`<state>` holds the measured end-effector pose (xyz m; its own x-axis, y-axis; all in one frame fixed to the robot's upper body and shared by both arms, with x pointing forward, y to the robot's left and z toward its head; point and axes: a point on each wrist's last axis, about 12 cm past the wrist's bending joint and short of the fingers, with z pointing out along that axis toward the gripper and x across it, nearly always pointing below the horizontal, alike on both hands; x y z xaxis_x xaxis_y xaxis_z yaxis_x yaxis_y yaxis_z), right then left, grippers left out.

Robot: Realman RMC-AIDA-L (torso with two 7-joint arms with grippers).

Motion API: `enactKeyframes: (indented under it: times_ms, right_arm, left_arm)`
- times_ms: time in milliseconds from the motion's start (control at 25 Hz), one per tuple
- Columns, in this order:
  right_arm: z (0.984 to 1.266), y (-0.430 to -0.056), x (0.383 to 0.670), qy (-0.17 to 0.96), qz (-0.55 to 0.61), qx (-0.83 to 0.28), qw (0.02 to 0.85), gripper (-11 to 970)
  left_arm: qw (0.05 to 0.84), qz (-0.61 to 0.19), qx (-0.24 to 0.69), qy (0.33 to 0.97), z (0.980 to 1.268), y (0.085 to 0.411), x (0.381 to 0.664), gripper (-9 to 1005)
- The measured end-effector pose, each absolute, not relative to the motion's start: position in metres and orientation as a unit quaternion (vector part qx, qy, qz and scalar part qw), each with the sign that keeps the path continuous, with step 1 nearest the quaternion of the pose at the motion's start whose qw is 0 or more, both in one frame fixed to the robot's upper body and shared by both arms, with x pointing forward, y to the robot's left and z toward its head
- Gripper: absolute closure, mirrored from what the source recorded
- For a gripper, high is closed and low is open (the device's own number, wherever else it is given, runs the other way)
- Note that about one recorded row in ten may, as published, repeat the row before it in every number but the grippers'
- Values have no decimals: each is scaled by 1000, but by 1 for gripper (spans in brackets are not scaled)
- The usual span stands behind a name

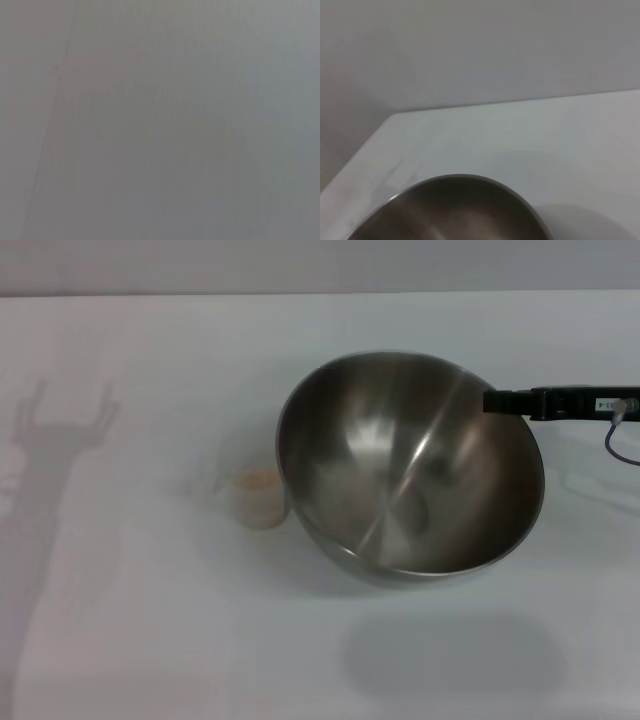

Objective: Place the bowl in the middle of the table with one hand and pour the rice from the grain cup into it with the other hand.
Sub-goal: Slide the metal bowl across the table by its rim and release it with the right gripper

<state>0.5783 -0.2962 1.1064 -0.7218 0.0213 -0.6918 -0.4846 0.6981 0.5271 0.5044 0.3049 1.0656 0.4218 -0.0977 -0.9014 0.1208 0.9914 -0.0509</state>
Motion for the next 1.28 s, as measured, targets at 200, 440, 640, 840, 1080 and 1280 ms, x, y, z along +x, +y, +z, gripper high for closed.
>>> enactKeyframes:
  times_ms: [200, 440, 640, 840, 1080, 1280]
  right_arm:
    - [1102, -293, 580, 860, 354, -140, 340, 937]
    - [1100, -285, 583, 863, 349, -151, 332, 937]
    - [1098, -282, 586, 868, 342, -154, 326, 937]
    - [1098, -278, 588, 868, 341, -160, 324, 936]
    - [1101, -278, 590, 867, 341, -167, 323, 927]
    - [1104, -278, 590, 866, 341, -171, 324, 919]
  left_arm:
    - [843, -64, 11, 534, 1065, 305, 504, 201]
    - [843, -63, 11, 535, 1065, 306, 504, 202]
    - [842, -63, 12, 535, 1065, 306, 505, 203]
    - [842, -63, 12, 536, 1065, 306, 505, 204]
    - [842, -63, 12, 536, 1065, 306, 505, 205]
    - [842, -62, 11, 535, 1065, 306, 505, 206]
